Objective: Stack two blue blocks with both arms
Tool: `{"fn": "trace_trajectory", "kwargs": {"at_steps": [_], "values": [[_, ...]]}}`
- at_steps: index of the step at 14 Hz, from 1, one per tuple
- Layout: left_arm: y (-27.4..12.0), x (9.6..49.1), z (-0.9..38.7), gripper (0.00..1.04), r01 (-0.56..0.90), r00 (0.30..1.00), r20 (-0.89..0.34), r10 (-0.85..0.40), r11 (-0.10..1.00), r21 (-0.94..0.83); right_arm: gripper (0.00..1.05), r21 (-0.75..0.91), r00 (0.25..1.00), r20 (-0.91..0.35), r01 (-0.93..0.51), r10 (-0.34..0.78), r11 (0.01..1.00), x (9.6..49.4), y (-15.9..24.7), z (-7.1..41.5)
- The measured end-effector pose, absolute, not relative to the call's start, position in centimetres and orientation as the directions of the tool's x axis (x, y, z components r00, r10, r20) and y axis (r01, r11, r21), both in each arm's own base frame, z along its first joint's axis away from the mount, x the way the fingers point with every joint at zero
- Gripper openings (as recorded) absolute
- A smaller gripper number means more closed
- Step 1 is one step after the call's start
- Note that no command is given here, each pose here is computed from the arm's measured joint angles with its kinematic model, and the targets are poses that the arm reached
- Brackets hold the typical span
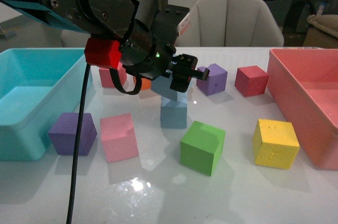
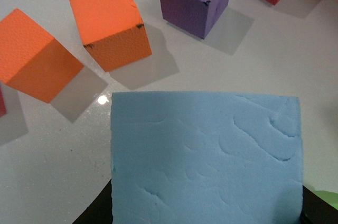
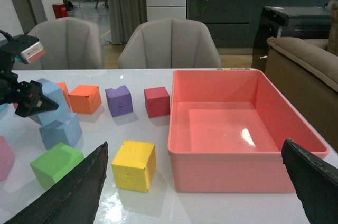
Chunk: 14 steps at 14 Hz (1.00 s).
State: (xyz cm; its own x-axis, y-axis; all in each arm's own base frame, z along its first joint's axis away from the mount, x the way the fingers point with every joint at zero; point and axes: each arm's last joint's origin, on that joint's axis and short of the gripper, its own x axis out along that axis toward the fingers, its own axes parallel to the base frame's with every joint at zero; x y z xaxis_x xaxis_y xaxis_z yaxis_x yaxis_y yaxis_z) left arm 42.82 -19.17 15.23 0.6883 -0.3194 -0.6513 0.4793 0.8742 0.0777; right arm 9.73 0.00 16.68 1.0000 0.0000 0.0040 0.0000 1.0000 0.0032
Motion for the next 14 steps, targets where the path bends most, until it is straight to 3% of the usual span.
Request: {"fn": "trace_trajectory", "kwargs": {"at_steps": [14], "values": [[-20.5,45.0,13.1,0.51,0.414,0.661,-0.697,-0.278,0.91,0.029,0.98,0.003,1.0,0.004,0.0,0.0,1.0,9.7,0.0,16.7]]}}
